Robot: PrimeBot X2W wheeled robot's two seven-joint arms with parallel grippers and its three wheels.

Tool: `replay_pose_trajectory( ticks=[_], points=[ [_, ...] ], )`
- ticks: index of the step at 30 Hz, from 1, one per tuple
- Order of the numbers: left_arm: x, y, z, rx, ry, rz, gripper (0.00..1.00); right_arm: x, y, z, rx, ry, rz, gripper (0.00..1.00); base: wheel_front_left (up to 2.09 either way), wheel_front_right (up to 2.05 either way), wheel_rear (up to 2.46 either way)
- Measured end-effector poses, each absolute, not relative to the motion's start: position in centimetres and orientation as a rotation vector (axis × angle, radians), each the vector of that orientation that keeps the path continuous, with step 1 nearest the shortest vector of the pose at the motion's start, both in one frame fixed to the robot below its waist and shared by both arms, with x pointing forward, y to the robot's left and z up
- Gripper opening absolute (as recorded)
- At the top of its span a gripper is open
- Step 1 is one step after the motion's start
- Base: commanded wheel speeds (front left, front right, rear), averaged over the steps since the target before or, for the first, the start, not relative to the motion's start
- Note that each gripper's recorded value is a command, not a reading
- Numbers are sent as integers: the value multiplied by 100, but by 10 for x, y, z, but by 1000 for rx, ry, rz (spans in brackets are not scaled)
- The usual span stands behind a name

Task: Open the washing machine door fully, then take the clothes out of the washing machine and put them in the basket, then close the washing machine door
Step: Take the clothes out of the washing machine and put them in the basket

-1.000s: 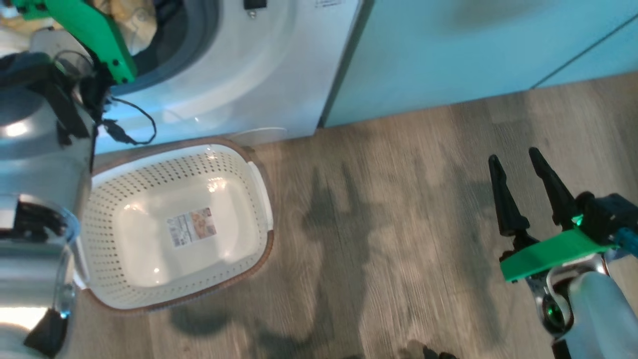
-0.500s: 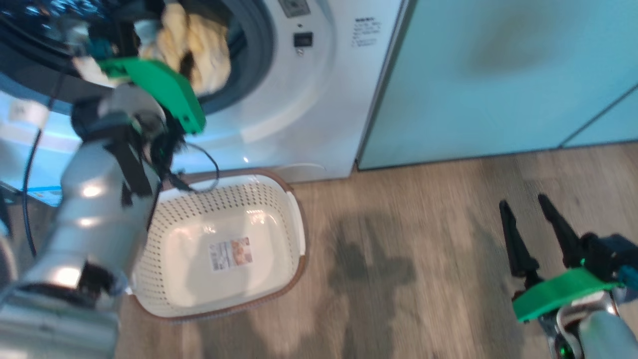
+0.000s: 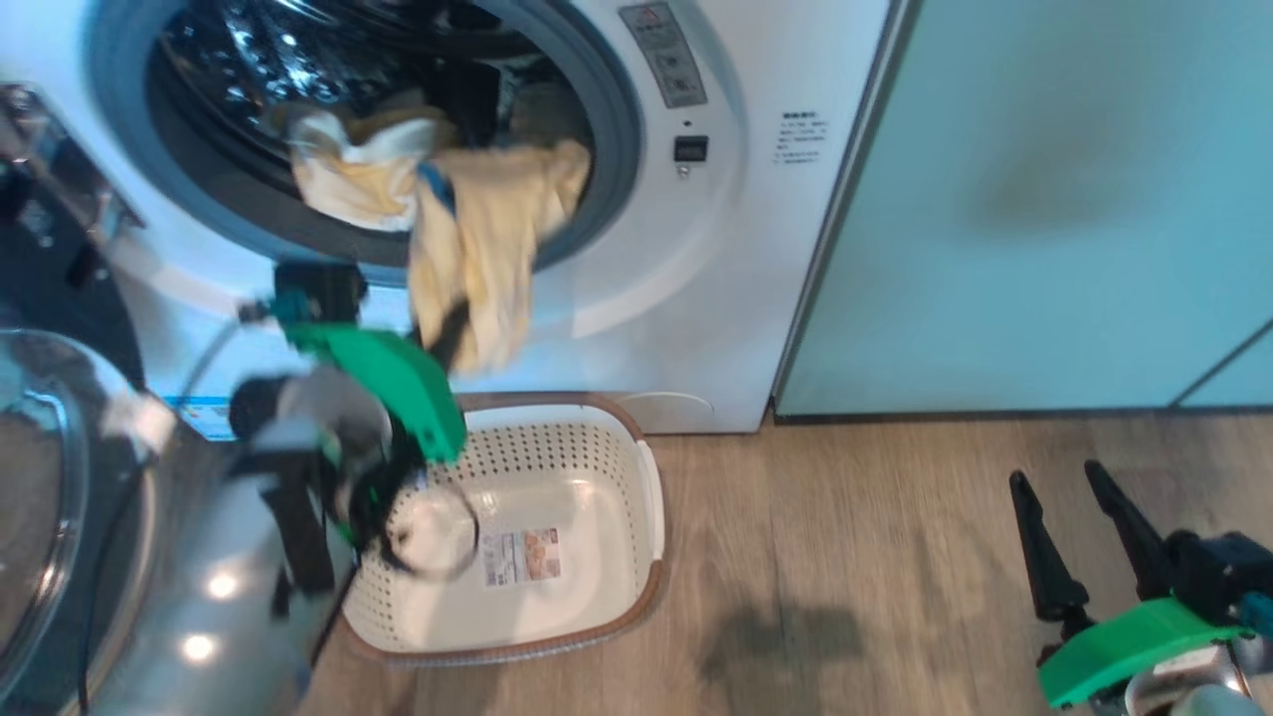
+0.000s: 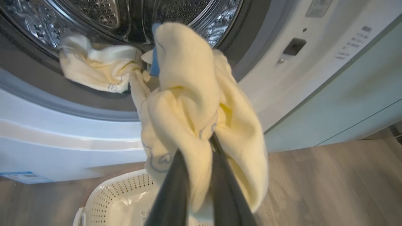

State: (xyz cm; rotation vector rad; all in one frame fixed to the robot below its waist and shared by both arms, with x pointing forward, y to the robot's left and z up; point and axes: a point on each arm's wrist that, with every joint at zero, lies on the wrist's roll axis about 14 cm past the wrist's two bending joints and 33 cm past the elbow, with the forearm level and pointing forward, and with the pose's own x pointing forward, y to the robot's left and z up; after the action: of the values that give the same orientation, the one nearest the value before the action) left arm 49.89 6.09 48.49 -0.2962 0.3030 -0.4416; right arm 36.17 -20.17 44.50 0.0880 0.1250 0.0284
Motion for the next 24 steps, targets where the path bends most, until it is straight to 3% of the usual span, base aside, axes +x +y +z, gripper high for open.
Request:
replay_pose_trajectory(
  ticks=[9, 24],
  points=[
    [430, 71, 437, -294, 446, -401, 0, 366, -189, 451, 90, 105, 68, 100, 0, 0, 0],
    [374, 81, 351, -153, 785, -386, 0, 366, -190, 441, 83, 138, 70, 100, 0, 0, 0]
  ],
)
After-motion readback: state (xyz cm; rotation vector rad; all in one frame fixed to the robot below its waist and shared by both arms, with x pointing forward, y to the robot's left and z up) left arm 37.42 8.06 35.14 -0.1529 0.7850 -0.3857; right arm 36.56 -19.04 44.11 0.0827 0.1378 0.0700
